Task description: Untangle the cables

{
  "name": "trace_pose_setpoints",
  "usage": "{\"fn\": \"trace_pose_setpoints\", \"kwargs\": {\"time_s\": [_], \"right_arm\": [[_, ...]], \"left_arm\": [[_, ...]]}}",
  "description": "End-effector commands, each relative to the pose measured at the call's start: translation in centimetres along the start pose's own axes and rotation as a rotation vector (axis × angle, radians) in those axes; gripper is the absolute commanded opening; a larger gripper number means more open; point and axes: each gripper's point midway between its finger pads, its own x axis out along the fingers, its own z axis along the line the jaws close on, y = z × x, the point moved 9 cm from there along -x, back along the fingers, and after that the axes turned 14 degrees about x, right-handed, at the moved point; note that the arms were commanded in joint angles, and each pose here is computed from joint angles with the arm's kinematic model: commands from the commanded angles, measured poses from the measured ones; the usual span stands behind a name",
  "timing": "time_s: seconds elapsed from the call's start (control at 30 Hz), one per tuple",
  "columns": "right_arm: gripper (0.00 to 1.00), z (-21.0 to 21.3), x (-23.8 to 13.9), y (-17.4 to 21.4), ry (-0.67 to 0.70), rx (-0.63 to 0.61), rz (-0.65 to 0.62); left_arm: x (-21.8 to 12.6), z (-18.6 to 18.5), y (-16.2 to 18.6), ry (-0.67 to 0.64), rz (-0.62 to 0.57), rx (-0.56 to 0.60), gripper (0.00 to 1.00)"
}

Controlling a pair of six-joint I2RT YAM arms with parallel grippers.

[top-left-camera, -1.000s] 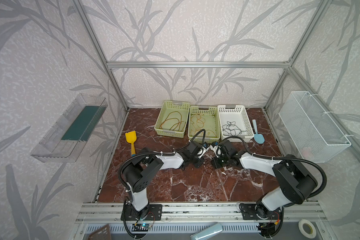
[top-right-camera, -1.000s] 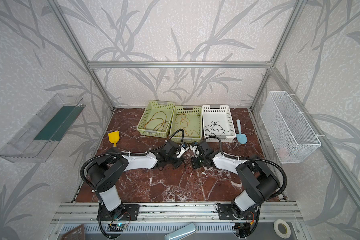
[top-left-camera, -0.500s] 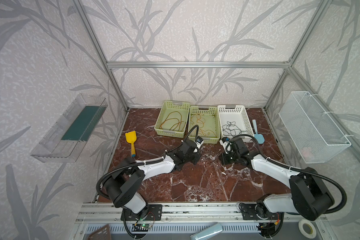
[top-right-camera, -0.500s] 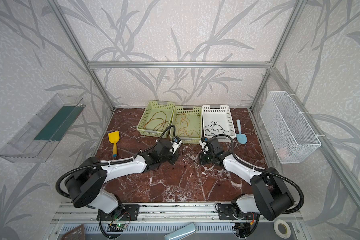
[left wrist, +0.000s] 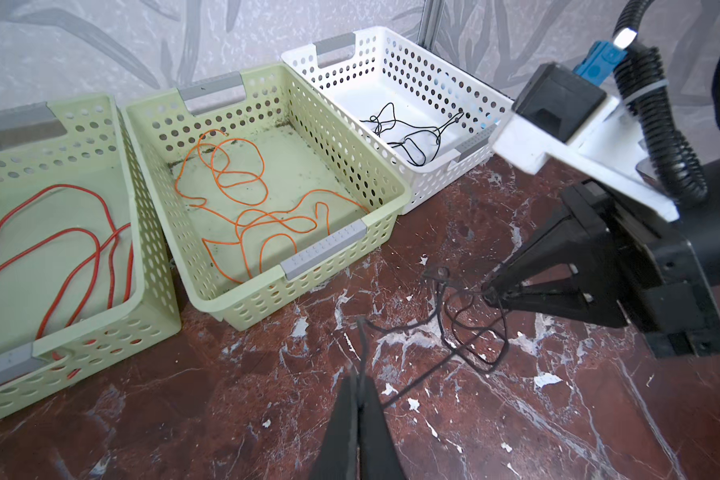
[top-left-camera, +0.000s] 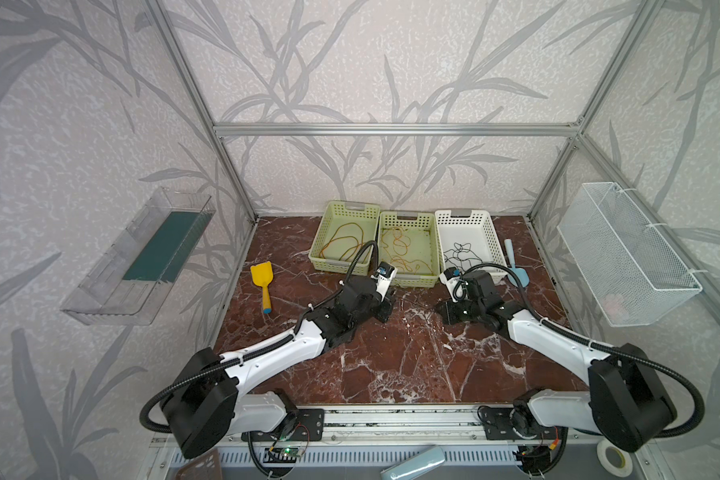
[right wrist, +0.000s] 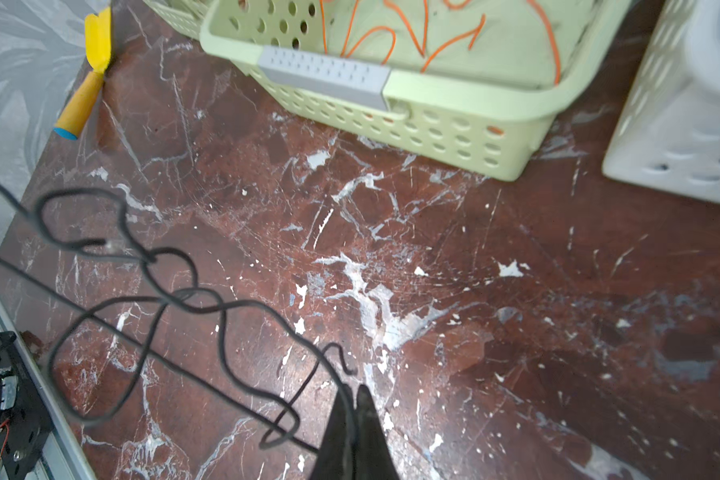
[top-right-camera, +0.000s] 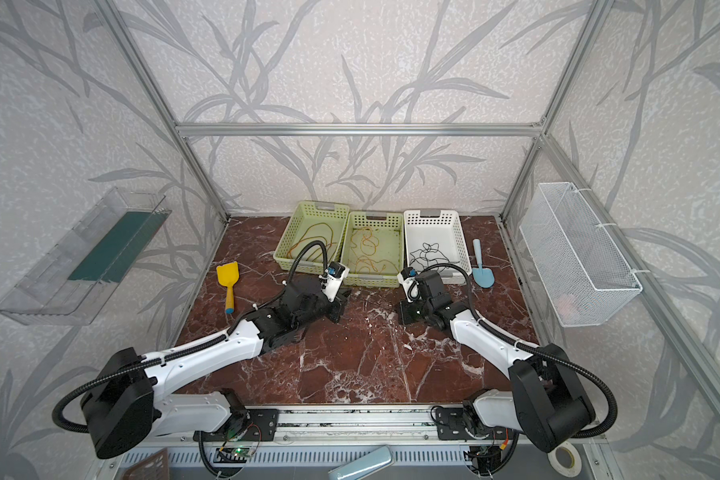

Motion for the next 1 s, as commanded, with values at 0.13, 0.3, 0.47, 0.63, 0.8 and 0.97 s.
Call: {"fn": "trace_pose_setpoints", "kwargs": {"time_s": [0.13,0.3,0.47,0.63,0.8,0.97], "right_arm": [[0.05,-4.3,-2.6,1.2,0.217,0.130,-0.066],[0.05,-2.3,-3.7,0.4,0.043,0.057,-0.146],[0.04,-1.0,-4.0,0.1,-0.048,-0.019,-0.122],[0.03,-0.4,-3.1,0.7,-0.061,-0.064,-0.042],[0.03,0.2,-1.4,1.6,-0.041,-0.126,0.063],[0.03,0.3,-0.8,1.8,-0.037,-0.148,0.081]], "left_arm": [[-3.5,4.0,-2.0,-0.206,-0.055,0.002,0.00],[-2.1,2.8,1.3,-0.118,0.004,-0.071,0.00],[-0.2,1.4,5.2,-0.046,0.011,-0.183,0.00],[1.7,-0.1,7.2,0.083,0.070,-0.187,0.09],[2.1,-0.8,6.6,0.123,0.064,-0.158,0.43],[1.9,-1.2,5.1,0.163,0.045,-0.102,0.54]]}}
